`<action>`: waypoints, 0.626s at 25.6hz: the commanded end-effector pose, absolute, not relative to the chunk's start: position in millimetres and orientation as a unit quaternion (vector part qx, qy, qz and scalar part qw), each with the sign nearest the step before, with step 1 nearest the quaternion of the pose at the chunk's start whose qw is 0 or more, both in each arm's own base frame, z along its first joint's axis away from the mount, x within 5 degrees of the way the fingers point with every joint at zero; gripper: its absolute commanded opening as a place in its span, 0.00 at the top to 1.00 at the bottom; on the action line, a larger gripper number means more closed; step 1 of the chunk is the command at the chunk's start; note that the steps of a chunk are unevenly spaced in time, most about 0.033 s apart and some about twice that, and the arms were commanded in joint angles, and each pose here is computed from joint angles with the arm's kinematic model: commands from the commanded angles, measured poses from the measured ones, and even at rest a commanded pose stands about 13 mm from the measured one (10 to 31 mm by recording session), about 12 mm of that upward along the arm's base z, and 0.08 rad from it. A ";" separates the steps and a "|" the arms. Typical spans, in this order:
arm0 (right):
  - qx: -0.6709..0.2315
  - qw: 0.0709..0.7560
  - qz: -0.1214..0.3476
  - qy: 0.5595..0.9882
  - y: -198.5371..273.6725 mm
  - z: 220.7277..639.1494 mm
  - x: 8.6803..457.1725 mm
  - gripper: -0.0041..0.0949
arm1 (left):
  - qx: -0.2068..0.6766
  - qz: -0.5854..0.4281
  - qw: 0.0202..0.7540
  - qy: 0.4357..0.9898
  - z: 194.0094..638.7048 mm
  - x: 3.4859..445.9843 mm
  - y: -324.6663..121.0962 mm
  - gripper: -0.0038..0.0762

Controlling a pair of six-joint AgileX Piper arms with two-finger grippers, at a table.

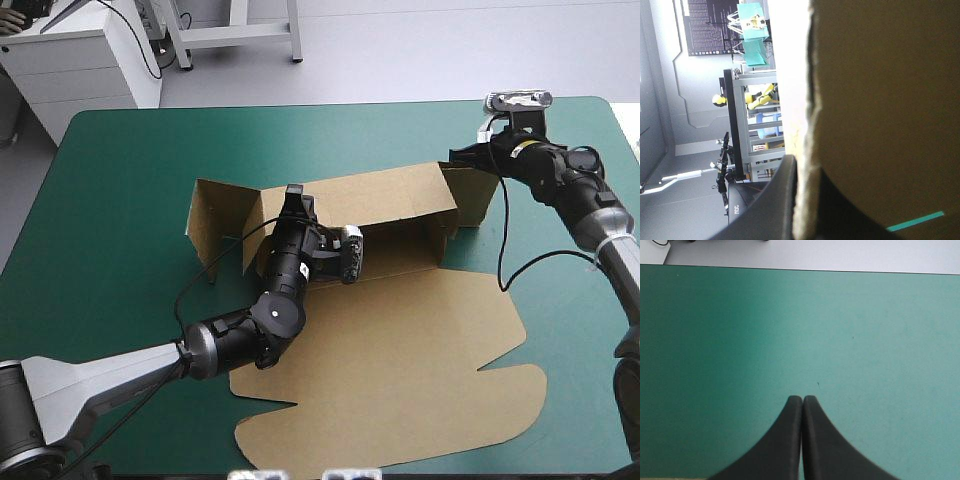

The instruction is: Fold the box

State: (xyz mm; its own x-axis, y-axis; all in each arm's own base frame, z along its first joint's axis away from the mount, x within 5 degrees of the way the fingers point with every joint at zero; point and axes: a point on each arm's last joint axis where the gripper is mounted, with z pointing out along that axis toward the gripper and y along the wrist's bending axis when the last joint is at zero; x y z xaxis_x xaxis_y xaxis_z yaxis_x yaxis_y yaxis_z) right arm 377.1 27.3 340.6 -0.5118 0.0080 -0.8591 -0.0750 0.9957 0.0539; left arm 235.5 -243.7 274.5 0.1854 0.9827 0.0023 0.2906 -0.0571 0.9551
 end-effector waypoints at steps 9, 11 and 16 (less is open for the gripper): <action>-0.021 0.523 0.047 0.851 22.4 396.1 339.9 0.97 | 0.597 0.375 0.472 0.529 288.5 234.9 -238.9 0.96; -0.033 0.479 0.045 0.876 23.1 389.3 333.6 0.97 | 0.597 0.375 0.472 0.529 288.5 234.9 -238.9 0.96; -0.063 0.428 0.035 0.901 23.8 379.9 328.4 0.97 | 0.597 0.375 0.472 0.529 288.5 234.9 -238.9 0.96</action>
State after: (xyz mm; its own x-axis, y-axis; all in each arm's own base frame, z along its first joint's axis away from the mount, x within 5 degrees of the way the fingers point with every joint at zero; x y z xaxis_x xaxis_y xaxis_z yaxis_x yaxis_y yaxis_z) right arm 336.3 26.5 360.4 -0.6656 -0.0575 -0.7441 -0.1261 0.9914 0.0362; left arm 235.3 -244.3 274.2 0.1914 0.9815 0.0004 0.2934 -0.0576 0.9543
